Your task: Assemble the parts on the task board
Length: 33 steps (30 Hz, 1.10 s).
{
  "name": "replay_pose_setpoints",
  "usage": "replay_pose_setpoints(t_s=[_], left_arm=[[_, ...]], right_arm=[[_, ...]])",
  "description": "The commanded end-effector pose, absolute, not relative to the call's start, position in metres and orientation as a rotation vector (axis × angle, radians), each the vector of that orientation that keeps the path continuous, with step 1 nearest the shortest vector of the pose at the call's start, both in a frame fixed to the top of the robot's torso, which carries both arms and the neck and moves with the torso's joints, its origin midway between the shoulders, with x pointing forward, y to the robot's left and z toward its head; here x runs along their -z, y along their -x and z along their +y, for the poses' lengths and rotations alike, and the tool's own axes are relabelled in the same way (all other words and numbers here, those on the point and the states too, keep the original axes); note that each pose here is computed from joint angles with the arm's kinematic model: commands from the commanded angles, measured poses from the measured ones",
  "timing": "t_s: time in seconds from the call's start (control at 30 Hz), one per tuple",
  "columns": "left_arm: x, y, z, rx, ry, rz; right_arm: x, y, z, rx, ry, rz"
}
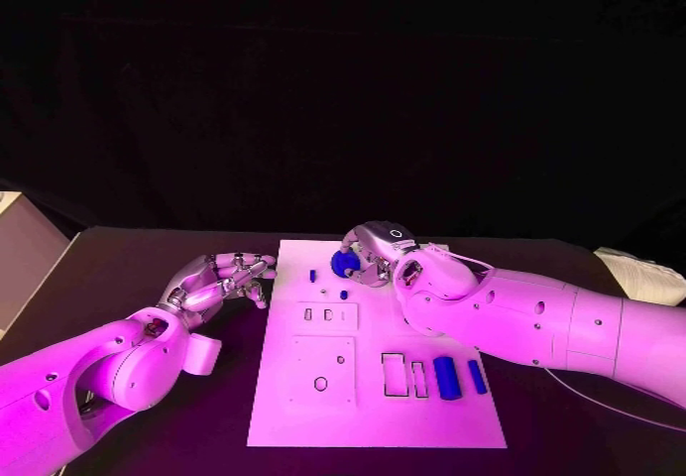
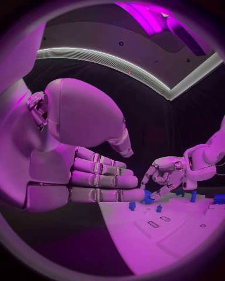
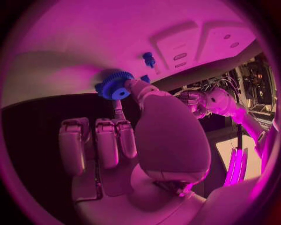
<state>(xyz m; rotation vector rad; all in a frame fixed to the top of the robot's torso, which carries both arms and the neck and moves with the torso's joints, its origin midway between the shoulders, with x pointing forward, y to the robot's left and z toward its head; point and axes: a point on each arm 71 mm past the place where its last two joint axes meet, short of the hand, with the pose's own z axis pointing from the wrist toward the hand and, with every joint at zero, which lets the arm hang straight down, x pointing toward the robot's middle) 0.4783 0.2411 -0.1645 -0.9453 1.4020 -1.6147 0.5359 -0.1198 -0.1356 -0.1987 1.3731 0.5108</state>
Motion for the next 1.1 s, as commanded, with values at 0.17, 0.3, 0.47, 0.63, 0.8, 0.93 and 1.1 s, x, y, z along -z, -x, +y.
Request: replay_pose_setpoints(t_s=[0.17, 0.3, 0.47, 0.63, 0.8, 0.93, 1.1], left_arm=[[0.1636, -0.4774, 0.2394, 1.636, 0.932, 1.407], [0.1636, -0.4774, 0.2391, 1.637, 0.932, 1.408], [0.1636, -0.4774, 0.2384, 1.639, 0.932, 1.408], [0.1637, -0.4775, 0.2387, 1.637, 0.933, 1.408], [0.1637, -0.4775, 0.2388, 1.637, 0.933, 1.409], [0.1639, -0.4777, 0.2384, 1.637, 0.933, 1.409], [0.1643, -0.4783, 0.2385, 1.636, 0.935, 1.408]], right_arm=[[0.1401, -0.5367, -0.1196, -0.499, 0.22, 1.408], [0.1417, -0.5365, -0.1178, -0.503, 0.22, 1.411], [0.1428, -0.5371, -0.1155, -0.506, 0.215, 1.405], [0.1434, -0.5387, -0.1141, -0.509, 0.208, 1.401], [0.1437, -0.5394, -0.1135, -0.518, 0.2, 1.404], [0.1443, -0.5399, -0.1136, -0.522, 0.196, 1.413], [0.1457, -0.5404, -0.1153, -0.523, 0.196, 1.431]])
